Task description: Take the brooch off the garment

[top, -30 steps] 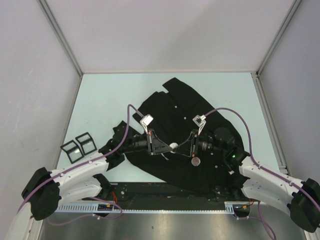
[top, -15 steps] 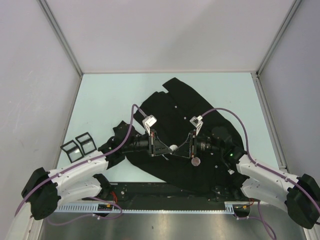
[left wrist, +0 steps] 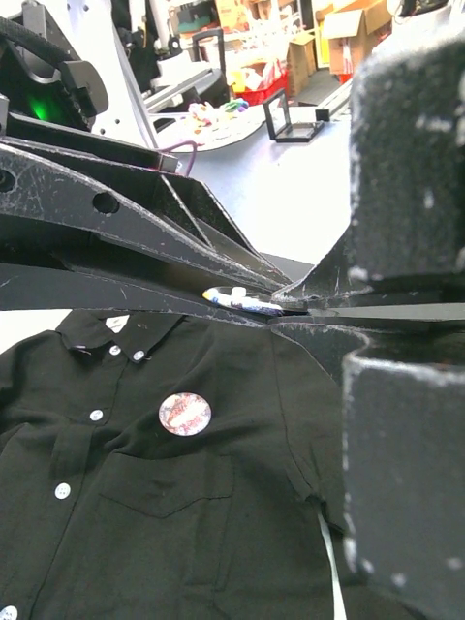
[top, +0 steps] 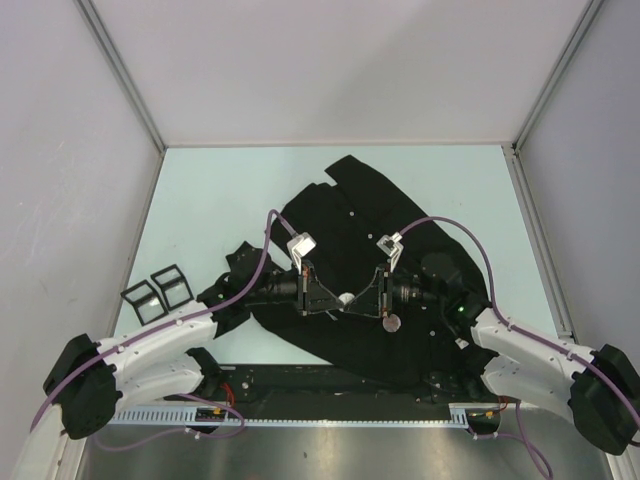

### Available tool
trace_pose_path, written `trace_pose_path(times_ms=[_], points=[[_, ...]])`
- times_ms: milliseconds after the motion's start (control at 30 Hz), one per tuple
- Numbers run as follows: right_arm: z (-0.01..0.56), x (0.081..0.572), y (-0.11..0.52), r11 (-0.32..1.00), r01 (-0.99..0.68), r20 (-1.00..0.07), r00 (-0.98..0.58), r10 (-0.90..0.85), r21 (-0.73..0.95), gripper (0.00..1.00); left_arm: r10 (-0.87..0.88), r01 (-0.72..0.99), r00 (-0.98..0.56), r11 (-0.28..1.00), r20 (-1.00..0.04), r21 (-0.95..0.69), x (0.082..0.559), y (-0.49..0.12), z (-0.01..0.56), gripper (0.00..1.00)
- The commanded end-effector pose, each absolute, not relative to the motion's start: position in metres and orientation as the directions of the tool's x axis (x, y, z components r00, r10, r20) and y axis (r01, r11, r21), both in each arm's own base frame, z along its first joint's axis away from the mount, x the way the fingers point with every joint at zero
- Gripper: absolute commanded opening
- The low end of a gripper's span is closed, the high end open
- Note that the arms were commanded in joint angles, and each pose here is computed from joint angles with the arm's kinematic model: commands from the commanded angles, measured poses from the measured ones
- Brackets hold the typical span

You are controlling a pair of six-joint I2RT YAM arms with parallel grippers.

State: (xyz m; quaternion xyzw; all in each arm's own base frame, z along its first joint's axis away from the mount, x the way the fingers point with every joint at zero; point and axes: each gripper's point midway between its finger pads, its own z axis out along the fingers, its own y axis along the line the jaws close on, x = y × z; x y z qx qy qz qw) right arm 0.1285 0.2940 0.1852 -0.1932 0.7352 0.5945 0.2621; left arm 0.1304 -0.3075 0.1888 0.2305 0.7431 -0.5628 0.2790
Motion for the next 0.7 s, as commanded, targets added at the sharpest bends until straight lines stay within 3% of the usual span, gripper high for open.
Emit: trace_pose_path(times_ms=[0, 333, 667], points=[[0.196, 0.132, 0.299, 0.192, -0.620, -0.639, -0.768, 0.052, 0.761, 0.17, 0.028, 0.772, -0.633, 0.100, -0.774, -0.628, 0.116, -0.320, 0.236, 0.01], [0.192, 0.140, 0.298, 0.245, -0.588, -0.622, -0.778, 0.091, 0.771, 0.13, 0.028, 0.784, -0.617, 0.111, -0.787, -0.611, 0.115, -0.316, 0.236, 0.00], [0.201, 0.153, 0.291, 0.311, -0.589, -0.657, -0.727, 0.198, 0.746, 0.14, -0.042, 0.721, -0.683, 0.114, -0.729, -0.683, 0.117, -0.317, 0.238, 0.00]])
